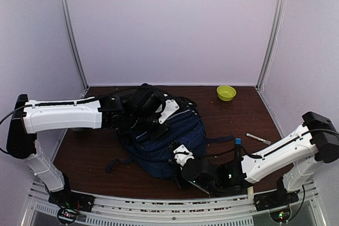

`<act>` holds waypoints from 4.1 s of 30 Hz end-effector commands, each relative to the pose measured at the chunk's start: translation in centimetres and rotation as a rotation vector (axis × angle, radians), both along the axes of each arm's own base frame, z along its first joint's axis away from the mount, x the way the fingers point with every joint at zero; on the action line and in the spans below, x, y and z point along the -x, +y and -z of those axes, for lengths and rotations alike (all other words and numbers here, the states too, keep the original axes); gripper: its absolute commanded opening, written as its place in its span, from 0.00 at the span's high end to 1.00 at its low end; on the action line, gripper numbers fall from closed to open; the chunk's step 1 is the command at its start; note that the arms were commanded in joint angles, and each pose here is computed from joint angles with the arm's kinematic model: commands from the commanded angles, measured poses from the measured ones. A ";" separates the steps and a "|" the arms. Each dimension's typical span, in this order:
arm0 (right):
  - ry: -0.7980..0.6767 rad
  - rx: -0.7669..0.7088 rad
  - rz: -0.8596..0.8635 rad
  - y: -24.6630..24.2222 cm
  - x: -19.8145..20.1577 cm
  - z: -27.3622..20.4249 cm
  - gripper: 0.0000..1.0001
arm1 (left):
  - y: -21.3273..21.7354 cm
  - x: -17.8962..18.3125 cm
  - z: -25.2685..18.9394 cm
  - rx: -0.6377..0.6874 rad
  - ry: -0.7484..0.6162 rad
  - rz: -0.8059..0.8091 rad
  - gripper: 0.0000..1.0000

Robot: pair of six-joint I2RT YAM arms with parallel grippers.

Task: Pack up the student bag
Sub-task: Pick up the largest pocket of the bag from the student bag, then zip the student bag into the largest pocket of the bag, then hold the largest pocket of the student bag, then zip the student bag into the largest pocket of the bag.

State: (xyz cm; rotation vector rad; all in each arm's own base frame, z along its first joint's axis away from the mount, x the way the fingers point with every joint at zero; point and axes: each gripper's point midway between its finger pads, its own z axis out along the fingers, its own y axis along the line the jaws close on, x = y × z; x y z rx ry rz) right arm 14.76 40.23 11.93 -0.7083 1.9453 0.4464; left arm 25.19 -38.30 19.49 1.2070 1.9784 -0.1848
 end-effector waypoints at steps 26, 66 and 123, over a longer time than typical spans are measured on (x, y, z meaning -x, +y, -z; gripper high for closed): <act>0.003 0.065 0.162 -5.3 -2.6 -2.2 1.00 | 0.1 -2.6 -4.7 0.125 -0.109 -0.078 1.00; 0.018 0.044 -0.232 -1.8 -1.8 -6.9 1.00 | 1.2 10.7 1.3 0.136 0.005 0.430 0.46; 0.353 0.183 -0.247 -7.7 -6.0 1.0 1.00 | 4.9 9.4 5.0 0.071 -0.080 0.294 1.00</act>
